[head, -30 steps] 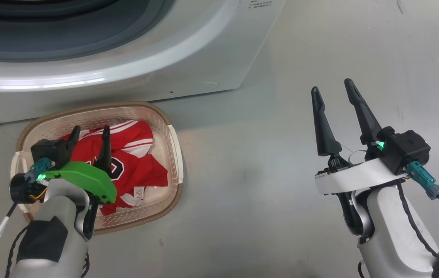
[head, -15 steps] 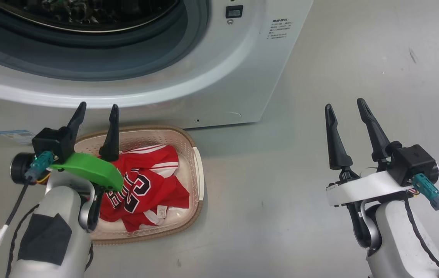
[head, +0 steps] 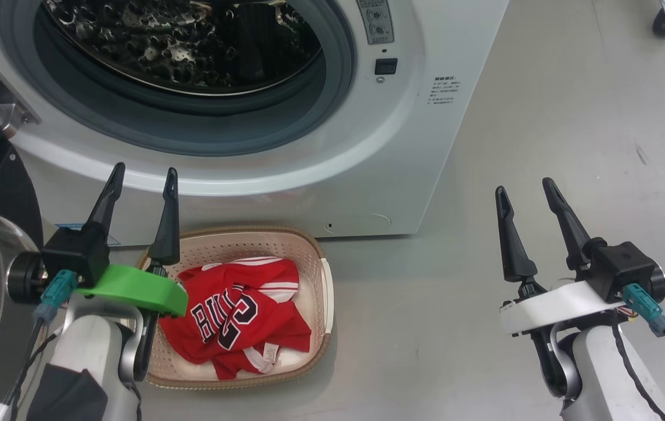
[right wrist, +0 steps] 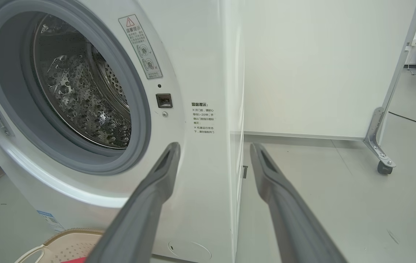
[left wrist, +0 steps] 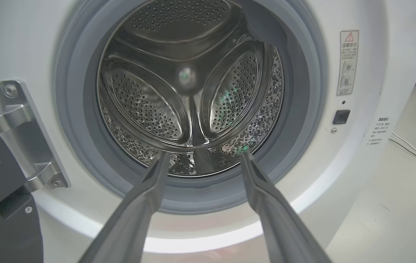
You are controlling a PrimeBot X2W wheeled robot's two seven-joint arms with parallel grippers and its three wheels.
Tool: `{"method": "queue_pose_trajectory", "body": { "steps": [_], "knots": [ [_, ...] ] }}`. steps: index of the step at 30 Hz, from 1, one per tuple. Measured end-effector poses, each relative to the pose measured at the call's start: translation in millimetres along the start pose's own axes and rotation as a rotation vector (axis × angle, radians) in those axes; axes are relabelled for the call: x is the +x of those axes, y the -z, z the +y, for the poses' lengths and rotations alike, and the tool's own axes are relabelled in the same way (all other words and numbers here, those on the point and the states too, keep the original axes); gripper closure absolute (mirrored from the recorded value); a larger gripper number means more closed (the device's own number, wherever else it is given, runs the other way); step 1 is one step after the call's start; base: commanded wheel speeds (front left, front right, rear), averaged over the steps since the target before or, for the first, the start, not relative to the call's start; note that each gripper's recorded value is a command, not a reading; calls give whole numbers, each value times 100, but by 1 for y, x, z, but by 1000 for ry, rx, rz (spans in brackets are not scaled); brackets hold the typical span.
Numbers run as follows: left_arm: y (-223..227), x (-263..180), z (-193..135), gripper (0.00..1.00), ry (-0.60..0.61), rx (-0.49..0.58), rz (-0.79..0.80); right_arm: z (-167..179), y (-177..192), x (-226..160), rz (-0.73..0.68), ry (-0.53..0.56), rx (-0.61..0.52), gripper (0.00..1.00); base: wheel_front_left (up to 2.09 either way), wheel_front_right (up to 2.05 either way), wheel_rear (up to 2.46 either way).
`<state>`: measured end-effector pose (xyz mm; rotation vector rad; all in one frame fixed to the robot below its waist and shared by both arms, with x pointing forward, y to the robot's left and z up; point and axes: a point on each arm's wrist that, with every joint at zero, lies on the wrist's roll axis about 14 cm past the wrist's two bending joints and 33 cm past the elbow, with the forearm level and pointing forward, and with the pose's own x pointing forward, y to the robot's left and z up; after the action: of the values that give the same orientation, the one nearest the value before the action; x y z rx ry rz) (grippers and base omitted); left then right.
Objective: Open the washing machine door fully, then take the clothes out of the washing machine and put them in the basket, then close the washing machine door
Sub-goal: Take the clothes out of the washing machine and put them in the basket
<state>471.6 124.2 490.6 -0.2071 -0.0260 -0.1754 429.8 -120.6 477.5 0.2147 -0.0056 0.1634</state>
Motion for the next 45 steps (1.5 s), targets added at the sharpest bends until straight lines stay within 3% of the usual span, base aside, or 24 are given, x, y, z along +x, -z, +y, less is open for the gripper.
{"method": "queue_pose_trajectory", "body": {
  "steps": [21, 45],
  "knots": [
    [-2, -95, 2, 0, -64, 5, 19, 9, -9, -52, -4, 6, -7, 0, 0, 0, 0],
    [-6, -116, -7, 0, -64, 4, 33, 6, -11, -68, -8, 28, -4, 0, 0, 0, 0]
  ]
}}
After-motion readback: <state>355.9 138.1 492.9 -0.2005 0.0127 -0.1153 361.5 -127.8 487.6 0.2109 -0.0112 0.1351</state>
